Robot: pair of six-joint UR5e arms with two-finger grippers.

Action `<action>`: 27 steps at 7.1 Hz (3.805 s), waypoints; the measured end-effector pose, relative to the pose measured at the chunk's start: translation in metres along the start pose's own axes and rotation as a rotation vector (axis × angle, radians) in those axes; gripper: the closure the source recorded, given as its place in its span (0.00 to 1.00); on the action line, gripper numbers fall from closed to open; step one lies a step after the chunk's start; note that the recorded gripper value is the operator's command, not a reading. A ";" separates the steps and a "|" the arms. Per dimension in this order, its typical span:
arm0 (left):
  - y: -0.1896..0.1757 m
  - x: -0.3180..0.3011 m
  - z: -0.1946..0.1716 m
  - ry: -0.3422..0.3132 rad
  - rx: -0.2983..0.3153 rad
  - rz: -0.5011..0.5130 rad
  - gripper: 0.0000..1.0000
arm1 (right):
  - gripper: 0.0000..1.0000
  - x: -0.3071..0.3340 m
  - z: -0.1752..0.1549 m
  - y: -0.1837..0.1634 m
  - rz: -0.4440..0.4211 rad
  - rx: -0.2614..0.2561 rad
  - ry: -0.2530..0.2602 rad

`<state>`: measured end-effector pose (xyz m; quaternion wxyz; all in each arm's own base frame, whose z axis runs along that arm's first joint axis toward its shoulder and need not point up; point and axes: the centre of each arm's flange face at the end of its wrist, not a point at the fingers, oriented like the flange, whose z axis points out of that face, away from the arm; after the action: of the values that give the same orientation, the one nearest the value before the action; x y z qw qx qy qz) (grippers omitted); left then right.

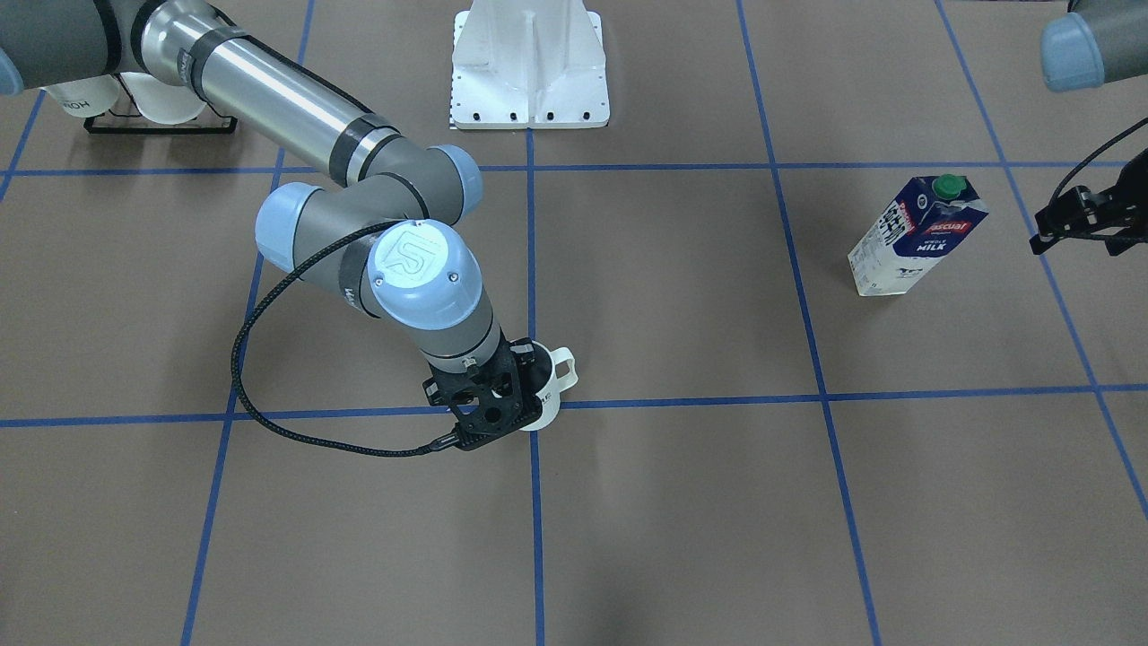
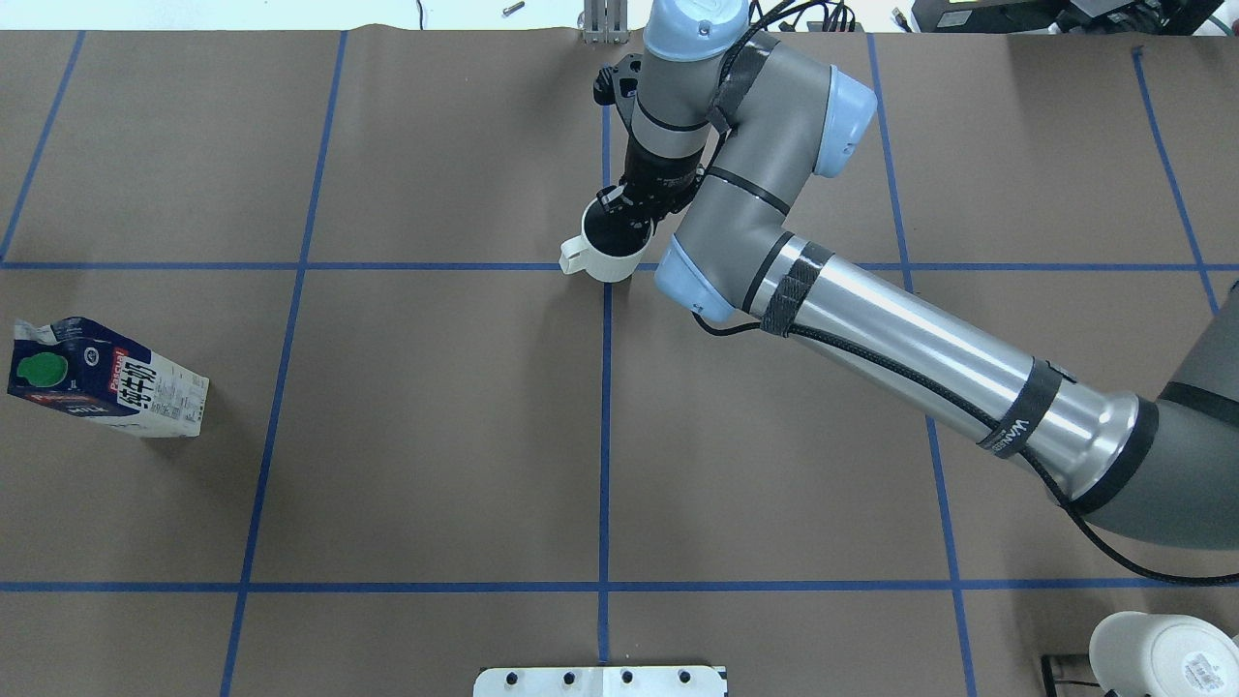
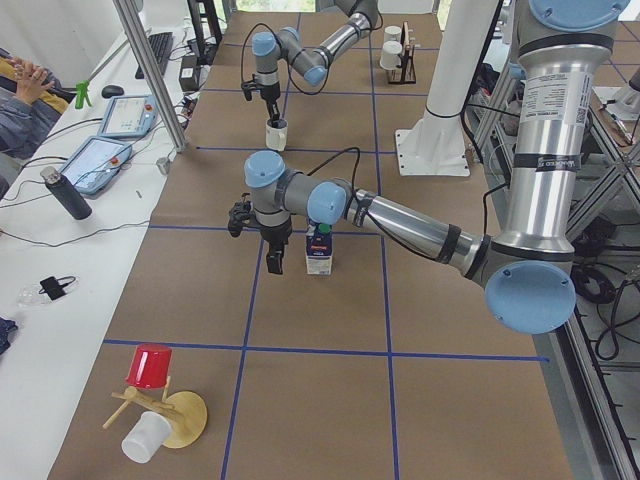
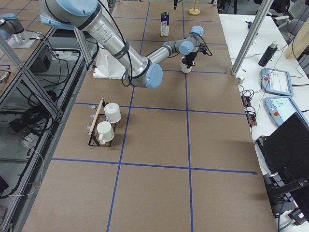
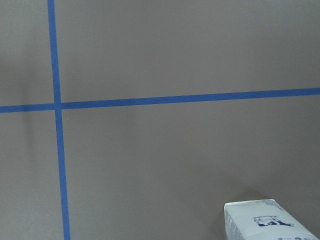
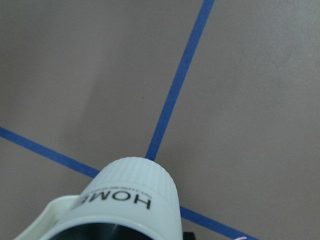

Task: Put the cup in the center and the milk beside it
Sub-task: 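Set the mug down, open the right gripper and lift away, then retract the right arm while the left gripper moves toward the milk carton, then lower the left gripper onto the milk carton top and grasp it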

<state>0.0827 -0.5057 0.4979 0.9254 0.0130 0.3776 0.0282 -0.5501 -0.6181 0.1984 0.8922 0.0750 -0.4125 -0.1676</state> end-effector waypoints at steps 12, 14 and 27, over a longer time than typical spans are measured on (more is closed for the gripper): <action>0.031 0.108 -0.035 0.079 0.081 -0.191 0.02 | 0.00 0.363 -0.173 0.232 0.370 0.054 0.061; 0.040 0.115 -0.016 0.075 0.064 -0.166 0.02 | 0.00 0.379 -0.175 0.260 0.379 0.049 0.081; 0.057 0.106 0.017 0.054 0.000 -0.189 0.02 | 0.00 0.382 -0.160 0.264 0.379 0.025 0.092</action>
<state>0.1672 -0.4420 0.4388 0.9135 -0.0236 0.4020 -0.0586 -0.1353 -0.5111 0.4387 0.9248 0.0149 -0.3800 0.0122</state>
